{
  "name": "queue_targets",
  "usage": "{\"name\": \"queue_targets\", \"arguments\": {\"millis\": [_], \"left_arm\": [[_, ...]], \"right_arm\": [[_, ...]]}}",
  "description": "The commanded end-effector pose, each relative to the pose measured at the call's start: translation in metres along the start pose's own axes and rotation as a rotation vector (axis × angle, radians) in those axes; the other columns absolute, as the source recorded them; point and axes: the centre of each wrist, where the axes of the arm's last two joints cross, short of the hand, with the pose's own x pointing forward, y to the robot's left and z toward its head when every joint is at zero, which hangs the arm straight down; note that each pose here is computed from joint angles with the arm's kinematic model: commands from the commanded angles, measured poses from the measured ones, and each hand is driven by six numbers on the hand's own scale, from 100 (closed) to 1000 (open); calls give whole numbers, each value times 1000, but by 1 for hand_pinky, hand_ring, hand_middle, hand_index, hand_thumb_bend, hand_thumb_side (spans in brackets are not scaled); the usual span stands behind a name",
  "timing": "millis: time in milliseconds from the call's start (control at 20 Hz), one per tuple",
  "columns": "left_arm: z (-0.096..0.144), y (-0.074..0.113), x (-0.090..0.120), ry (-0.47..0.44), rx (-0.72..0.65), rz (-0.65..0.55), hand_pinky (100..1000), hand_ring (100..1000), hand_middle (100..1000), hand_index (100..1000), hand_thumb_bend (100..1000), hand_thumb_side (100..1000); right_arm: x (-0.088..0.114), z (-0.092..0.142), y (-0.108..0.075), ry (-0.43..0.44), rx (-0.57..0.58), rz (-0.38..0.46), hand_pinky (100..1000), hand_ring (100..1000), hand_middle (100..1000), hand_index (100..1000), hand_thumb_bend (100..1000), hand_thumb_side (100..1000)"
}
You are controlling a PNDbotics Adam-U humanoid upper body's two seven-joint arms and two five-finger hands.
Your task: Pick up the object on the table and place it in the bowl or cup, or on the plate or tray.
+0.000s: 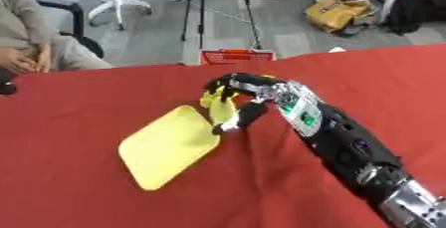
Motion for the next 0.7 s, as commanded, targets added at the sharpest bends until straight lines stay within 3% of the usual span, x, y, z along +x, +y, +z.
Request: {"name": "queue_targets", "arguments": {"millis": [50,200,400,550,700], "left_arm": [[-5,2,7,-33,-4,-10,614,627,728,808,767,822],[-5,3,7,-31,-4,-12,614,627,728,808,768,822],[-5,3,6,-28,-5,-15,614,627,728,808,770,823],[-5,3,6,-26,-8,-17,614,628,728,808,771,824],[-4,3,6,-25,-10,-19,614,627,727,808,772,825]], "right_arm": [[11,1,-25,3,-77,132,827,789,834,946,689,428],[15,2,-31,22,-118,210,832,795,834,947,682,436],[19,4,-37,13,-155,214,821,761,825,946,685,442],[26,6,-47,5,-188,233,841,797,838,951,673,466],[30,8,-52,28,-189,305,854,821,851,958,658,472]]}}
